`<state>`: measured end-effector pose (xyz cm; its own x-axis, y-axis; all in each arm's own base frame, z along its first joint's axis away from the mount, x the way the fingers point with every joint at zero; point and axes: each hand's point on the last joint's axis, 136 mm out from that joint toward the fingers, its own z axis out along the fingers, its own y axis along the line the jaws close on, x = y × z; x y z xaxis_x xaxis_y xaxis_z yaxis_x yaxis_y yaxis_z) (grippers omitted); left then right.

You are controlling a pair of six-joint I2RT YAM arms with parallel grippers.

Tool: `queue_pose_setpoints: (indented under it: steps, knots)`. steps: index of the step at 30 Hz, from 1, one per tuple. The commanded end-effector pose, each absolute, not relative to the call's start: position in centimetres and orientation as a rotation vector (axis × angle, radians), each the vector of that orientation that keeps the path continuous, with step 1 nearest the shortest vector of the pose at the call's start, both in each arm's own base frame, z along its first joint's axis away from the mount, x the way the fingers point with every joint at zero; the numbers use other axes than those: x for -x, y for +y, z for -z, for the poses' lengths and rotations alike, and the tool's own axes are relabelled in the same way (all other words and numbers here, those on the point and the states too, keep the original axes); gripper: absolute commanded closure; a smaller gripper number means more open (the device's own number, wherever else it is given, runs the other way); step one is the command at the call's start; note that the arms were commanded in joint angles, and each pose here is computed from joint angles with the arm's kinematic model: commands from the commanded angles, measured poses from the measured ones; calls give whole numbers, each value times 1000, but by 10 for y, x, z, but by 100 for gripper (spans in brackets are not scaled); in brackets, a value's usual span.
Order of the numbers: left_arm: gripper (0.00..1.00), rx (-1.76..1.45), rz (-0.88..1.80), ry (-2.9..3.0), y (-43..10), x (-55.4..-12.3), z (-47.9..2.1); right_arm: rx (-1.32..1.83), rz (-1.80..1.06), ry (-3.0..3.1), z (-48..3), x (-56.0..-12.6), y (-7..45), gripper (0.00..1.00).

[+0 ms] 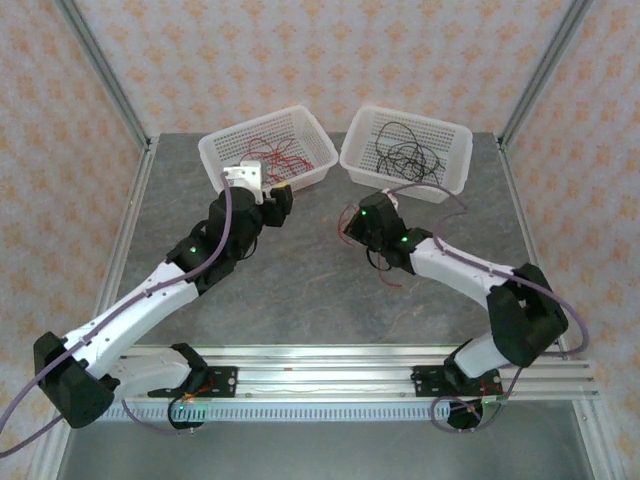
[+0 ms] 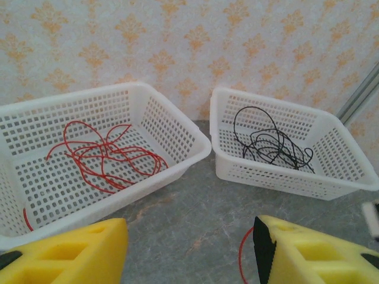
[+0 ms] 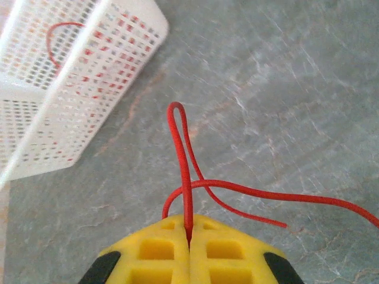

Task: Untangle the cables

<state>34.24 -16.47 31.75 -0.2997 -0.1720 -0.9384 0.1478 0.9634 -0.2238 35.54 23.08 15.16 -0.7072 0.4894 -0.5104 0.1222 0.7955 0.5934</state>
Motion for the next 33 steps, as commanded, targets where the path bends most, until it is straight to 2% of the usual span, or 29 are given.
queue_pose_setpoints:
  steps: [1, 12, 26, 28, 33]
  knots:
    - [41, 32, 357, 1833, -164, -335, -322, -297, -636, 2241, -193, -354, 225, 100]
    - [41, 68, 349, 1833, -148, -319, -321, 185, -646, 2033, -299, -347, 246, 100]
    - [41, 135, 400, 1803, -127, -292, -327, 421, -689, 1630, -441, -376, 288, 100]
    - [38, 139, 419, 1788, -125, -288, -329, 428, -693, 1578, -455, -385, 294, 100]
    - [24, 150, 438, 1767, -119, -280, -332, 470, -713, 1466, -477, -410, 312, 100]
